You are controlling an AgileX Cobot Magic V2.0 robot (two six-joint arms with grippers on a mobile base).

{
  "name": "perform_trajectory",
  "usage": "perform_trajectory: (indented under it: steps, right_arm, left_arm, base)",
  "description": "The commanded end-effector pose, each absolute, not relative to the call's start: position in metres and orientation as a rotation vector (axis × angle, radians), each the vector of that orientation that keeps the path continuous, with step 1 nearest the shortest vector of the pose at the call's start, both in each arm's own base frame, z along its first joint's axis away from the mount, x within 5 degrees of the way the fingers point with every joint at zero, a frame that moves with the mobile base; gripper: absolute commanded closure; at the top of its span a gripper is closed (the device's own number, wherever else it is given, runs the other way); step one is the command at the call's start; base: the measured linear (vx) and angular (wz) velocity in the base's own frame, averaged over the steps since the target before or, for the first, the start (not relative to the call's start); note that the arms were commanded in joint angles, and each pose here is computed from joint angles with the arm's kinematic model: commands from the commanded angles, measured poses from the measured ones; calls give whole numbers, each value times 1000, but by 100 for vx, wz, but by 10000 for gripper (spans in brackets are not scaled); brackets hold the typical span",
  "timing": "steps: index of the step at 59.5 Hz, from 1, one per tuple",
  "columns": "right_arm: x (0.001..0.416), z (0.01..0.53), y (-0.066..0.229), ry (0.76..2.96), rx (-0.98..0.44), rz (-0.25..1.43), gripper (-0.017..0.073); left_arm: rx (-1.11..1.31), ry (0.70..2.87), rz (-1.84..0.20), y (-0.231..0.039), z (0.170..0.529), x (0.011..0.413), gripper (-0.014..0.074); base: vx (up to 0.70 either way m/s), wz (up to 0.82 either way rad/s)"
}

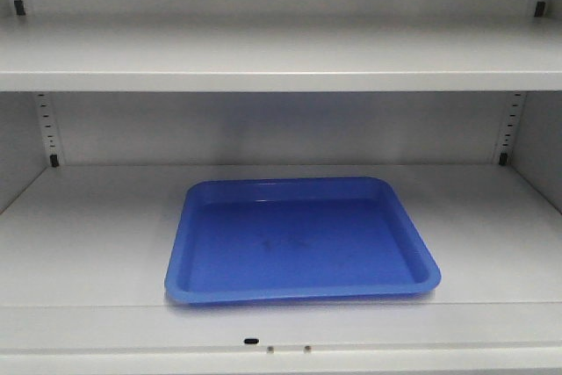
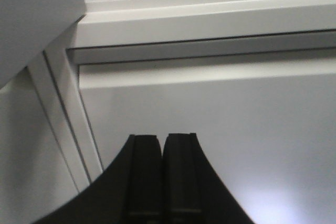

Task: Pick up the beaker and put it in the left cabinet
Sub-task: 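Position the base at the open cabinet shelf with the blue tray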

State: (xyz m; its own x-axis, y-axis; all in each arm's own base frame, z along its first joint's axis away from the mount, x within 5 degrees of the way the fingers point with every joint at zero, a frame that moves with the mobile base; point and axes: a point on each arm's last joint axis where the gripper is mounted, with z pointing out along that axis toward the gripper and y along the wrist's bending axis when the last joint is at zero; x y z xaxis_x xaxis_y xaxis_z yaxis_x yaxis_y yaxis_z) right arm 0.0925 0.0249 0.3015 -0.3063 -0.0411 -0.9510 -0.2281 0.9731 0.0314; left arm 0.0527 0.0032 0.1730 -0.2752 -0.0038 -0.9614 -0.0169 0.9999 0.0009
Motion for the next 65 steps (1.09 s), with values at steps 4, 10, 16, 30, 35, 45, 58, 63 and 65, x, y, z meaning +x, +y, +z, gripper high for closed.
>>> perform_trajectory:
  steps: [4, 10, 16, 30, 35, 45, 58, 63, 65]
  right_arm:
    - [94, 317, 28, 1778, -230, 200, 563]
    - [94, 317, 28, 1778, -230, 200, 563]
    - [94, 317, 28, 1778, -230, 200, 563]
    - [94, 317, 28, 1778, -230, 200, 563]
    - [94, 317, 28, 1781, -231, 199, 563]
    - [94, 317, 28, 1781, -232, 199, 563]
    - [94, 317, 28, 1780, -232, 197, 563]
    - [94, 317, 28, 1780, -232, 197, 563]
    - [94, 317, 28, 1780, -232, 197, 563]
  left_arm:
    - [-2, 1750, -4, 2, 185, 53, 590]
    - [-2, 1750, -4, 2, 185, 53, 590]
    - [-2, 1750, -4, 2, 185, 53, 590]
    - [-2, 1750, -4, 2, 185, 53, 590]
    - [-2, 1750, -4, 2, 185, 53, 590]
    - [-2, 1750, -4, 2, 185, 53, 590]
    - [-2, 1750, -4, 2, 185, 53, 590]
    - [-2, 1750, -4, 2, 185, 53, 590]
    - [-2, 1750, -4, 2, 185, 53, 590]
  base:
    - [33, -12]
    - [31, -13]
    - [27, -12]
    - [19, -8]
    - [9, 2]
    - [0, 9]
    - [0, 0]
    - [0, 0]
    - [0, 0]
